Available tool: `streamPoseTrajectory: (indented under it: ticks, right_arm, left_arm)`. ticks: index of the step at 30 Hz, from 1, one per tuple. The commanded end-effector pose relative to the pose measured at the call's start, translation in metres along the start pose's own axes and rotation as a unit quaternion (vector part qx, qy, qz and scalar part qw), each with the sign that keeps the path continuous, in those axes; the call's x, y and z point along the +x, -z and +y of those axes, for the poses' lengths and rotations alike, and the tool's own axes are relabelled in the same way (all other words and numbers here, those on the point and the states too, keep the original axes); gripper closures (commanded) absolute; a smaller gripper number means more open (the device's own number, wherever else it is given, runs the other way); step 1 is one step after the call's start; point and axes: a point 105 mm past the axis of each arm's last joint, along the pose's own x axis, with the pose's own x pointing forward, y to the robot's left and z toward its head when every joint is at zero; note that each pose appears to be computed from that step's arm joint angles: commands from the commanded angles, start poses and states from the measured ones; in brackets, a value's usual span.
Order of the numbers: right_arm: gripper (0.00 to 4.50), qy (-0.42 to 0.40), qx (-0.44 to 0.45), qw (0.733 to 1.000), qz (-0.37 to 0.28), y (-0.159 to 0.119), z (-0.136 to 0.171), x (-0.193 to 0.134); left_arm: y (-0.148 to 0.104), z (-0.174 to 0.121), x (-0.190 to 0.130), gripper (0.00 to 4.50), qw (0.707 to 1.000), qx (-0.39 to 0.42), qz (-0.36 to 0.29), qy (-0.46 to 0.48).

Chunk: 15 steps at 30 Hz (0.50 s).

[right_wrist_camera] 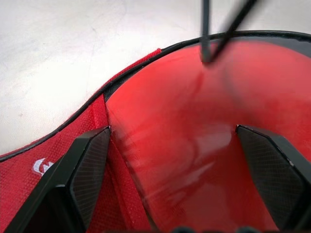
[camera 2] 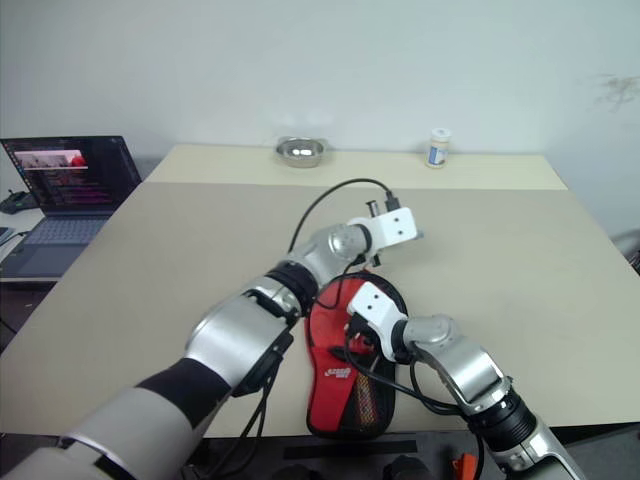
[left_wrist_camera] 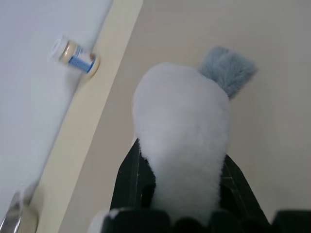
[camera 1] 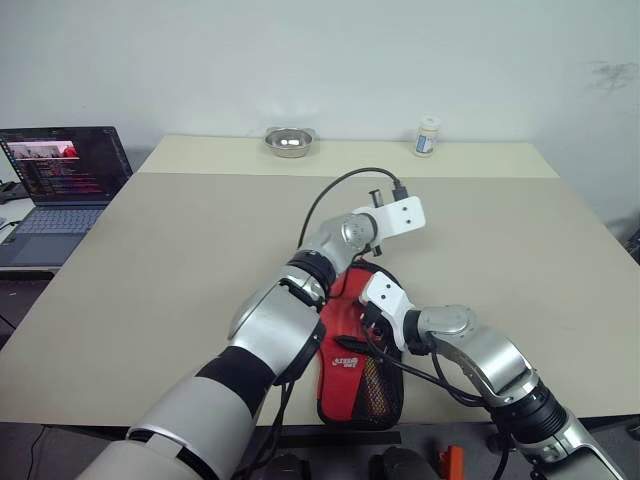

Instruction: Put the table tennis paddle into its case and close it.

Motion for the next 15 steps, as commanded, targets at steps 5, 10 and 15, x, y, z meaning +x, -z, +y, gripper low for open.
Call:
streamPoseTrajectory:
  ticks: [5,10,15]
  right_arm:
    - [0.00,-0.041,0.058,0.992,0.106,0.057,0.027,0.011]
    - [0.00,-0.036,0.058,0.992,0.105,0.056,0.026,0.011]
    - [0.00,-0.033,0.057,0.992,0.104,0.056,0.025,0.011]
  left_arm:
    - [-0.075,-0.029,0.009,3.96,0.991,0.015,-0.115,0.059]
    - [-0.066,-0.046,0.010,3.96,0.990,0.011,-0.107,0.092]
    - [-0.057,-0.056,0.008,2.94,0.987,-0.001,-0.096,0.127]
